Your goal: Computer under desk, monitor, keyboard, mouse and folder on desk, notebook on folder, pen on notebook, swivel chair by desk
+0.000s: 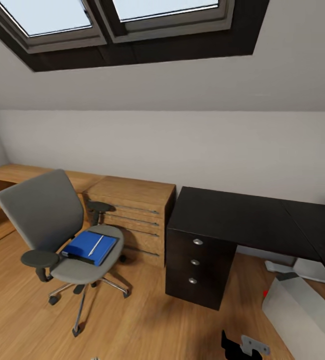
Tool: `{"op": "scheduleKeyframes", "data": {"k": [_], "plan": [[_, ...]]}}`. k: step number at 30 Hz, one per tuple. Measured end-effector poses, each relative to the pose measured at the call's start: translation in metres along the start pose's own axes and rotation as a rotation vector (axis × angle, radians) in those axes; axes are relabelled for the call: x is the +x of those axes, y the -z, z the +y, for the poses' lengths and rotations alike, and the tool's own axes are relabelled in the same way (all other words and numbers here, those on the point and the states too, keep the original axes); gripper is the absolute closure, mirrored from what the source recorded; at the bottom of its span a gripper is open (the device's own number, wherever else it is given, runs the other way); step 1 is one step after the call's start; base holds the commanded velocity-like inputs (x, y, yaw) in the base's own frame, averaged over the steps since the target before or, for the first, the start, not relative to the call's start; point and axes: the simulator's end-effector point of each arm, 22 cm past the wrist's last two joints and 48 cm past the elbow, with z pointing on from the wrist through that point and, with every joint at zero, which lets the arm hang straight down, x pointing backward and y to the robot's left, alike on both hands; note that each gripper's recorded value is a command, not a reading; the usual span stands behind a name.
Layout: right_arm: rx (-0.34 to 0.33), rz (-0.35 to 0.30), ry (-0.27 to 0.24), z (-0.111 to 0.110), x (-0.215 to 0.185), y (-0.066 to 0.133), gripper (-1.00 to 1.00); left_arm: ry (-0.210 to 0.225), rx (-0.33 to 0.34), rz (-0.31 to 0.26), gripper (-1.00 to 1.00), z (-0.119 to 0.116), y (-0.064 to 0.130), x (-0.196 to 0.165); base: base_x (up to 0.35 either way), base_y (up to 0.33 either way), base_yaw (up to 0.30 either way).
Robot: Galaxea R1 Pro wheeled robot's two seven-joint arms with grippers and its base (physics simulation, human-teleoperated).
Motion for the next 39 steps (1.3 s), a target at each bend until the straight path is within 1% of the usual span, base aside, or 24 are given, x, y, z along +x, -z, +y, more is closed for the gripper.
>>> {"op": "scheduleKeyframes", "data": {"k": [2,3,4,9,27,32,33,36,37,38,39], "plan": [[-0.002,0.000,0.001,0.001,-0.002,0.002,-1.00,0.006,0.001,-0.020,-1.00,-0.001,0.003,-0.006,0.000,0.000,-0.051],[-0.006,0.001,0.001,0.004,-0.003,0.003,-1.00,0.014,0.001,-0.047,-1.00,-0.001,0.005,-0.013,0.000,0.000,-0.020],[-0.014,0.004,-0.004,0.011,-0.003,0.006,-1.00,0.025,0.001,-0.084,-1.00,-0.001,0.007,-0.022,0.000,0.000,-0.016],[-0.024,0.008,-0.012,0.022,-0.006,0.012,-1.00,0.039,0.001,-0.124,-1.00,-0.001,0.015,-0.034,0.000,0.000,-0.007],[-0.025,0.010,-0.015,0.026,-0.028,0.030,-1.00,0.045,0.002,-0.138,-1.00,-0.002,0.040,-0.052,0.000,0.000,0.000],[-0.026,0.010,-0.014,0.027,-0.034,0.034,-1.00,0.051,0.008,-0.152,-1.00,-0.004,0.047,-0.060,0.000,0.000,0.000],[-0.026,0.001,-0.016,0.027,-0.040,0.034,-1.00,0.070,0.018,-0.202,-1.00,-0.006,0.051,-0.074,0.000,0.000,0.000],[-0.030,-0.013,-0.018,0.027,-0.046,0.032,-1.00,0.076,0.024,-0.216,-1.00,-0.009,0.052,-0.079,0.000,0.000,0.000],[-0.065,-0.098,-0.025,0.040,-0.081,0.025,-1.00,0.106,0.087,-0.286,-1.00,-0.036,0.063,-0.116,0.000,0.000,0.000],[-0.068,-0.113,-0.032,0.042,-0.087,0.024,-1.00,0.117,0.118,-0.316,-1.00,-0.049,0.070,-0.133,0.000,0.000,0.000],[-0.072,-0.125,-0.035,0.044,-0.093,0.023,-1.00,0.120,0.128,-0.322,-1.00,-0.054,0.072,-0.137,0.000,0.000,0.000]]}}
